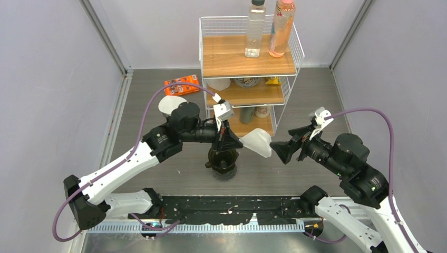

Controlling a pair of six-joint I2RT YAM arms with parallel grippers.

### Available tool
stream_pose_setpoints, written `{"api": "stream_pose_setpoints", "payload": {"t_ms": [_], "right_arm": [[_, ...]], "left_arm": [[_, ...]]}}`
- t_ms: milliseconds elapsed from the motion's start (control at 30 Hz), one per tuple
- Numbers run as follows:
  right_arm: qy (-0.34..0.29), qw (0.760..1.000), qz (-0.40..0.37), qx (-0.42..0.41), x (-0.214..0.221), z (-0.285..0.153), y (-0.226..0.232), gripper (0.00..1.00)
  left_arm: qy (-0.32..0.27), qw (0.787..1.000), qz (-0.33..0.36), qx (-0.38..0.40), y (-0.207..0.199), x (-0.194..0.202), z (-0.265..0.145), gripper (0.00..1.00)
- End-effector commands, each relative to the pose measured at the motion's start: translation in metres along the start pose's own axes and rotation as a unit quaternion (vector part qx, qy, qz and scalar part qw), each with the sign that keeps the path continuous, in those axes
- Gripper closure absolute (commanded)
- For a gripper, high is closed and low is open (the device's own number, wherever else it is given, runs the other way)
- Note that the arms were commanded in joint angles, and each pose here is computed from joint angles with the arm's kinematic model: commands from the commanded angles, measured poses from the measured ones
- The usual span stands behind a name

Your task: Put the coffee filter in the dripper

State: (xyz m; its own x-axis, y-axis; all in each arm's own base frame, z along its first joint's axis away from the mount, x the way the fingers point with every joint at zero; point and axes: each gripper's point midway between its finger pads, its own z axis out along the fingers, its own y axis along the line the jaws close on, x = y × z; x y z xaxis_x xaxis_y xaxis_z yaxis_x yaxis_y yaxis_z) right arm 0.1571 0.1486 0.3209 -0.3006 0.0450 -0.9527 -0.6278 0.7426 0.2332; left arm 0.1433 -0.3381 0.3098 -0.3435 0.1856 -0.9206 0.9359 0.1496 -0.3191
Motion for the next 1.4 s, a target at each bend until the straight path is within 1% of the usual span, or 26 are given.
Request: {"api": "stream_pose_setpoints", "payload": {"t_ms": [0,67,167,233,367,500,667,800,833,967,1067,1200,1233,1367], "right_arm": [[-0.043,0.998,-0.008,0.042,-0.021,-0.013,-0.012,0.03],[-0.050,0.998,-0.012,0.043,-0.022,-0.016,-0.012,0.03],[-0.054,0.998,-0.018,0.022,-0.022,-0.017,-0.005,0.03],[-0.050,0.998,-0.022,0.010,-0.020,-0.013,-0.002,0.03],[-0.038,0.999,-0.024,0.010,-0.016,-0.004,-0.004,0.04],[-0.034,0.999,-0.031,-0.018,-0.018,0.002,0.006,0.03],[-0.051,0.998,-0.017,0.033,-0.027,0.000,-0.010,0.03],[-0.073,0.996,-0.010,0.055,-0.033,-0.010,-0.016,0.03],[-0.080,0.994,-0.005,0.076,-0.034,-0.014,-0.023,0.03],[-0.071,0.991,0.005,0.116,-0.029,-0.016,-0.038,0.03],[-0.056,0.991,0.004,0.119,-0.023,-0.012,-0.039,0.04],[-0.039,0.996,-0.012,0.082,-0.018,-0.004,-0.028,0.04],[-0.034,0.998,-0.015,0.057,-0.017,-0.001,-0.020,0.03],[-0.023,0.999,-0.031,0.001,-0.012,0.003,-0.002,0.03]], "left_arm": [[-0.025,0.999,0.022,0.011,-0.005,-0.019,-0.003,1.00],[-0.024,0.999,0.023,0.013,-0.005,-0.018,-0.003,1.00],[-0.023,0.999,0.025,0.022,-0.008,-0.019,-0.003,1.00],[-0.022,0.999,0.027,0.029,-0.010,-0.018,-0.003,1.00],[-0.022,0.998,0.032,0.039,-0.014,-0.018,-0.004,1.00],[-0.018,0.998,0.034,0.054,-0.018,-0.015,-0.004,1.00],[-0.014,0.998,0.036,0.050,-0.016,-0.013,-0.003,1.00],[-0.013,0.998,0.038,0.047,-0.014,-0.012,-0.004,1.00],[-0.013,0.998,0.038,0.047,-0.014,-0.012,-0.004,1.00],[-0.012,0.998,0.039,0.048,-0.015,-0.013,-0.004,1.00],[-0.013,0.998,0.040,0.050,-0.016,-0.013,-0.004,1.00],[-0.013,0.998,0.039,0.052,-0.017,-0.014,-0.004,1.00],[-0.012,0.998,0.038,0.054,-0.017,-0.013,-0.004,1.00],[-0.013,0.998,0.038,0.054,-0.018,-0.014,-0.004,1.00]]}}
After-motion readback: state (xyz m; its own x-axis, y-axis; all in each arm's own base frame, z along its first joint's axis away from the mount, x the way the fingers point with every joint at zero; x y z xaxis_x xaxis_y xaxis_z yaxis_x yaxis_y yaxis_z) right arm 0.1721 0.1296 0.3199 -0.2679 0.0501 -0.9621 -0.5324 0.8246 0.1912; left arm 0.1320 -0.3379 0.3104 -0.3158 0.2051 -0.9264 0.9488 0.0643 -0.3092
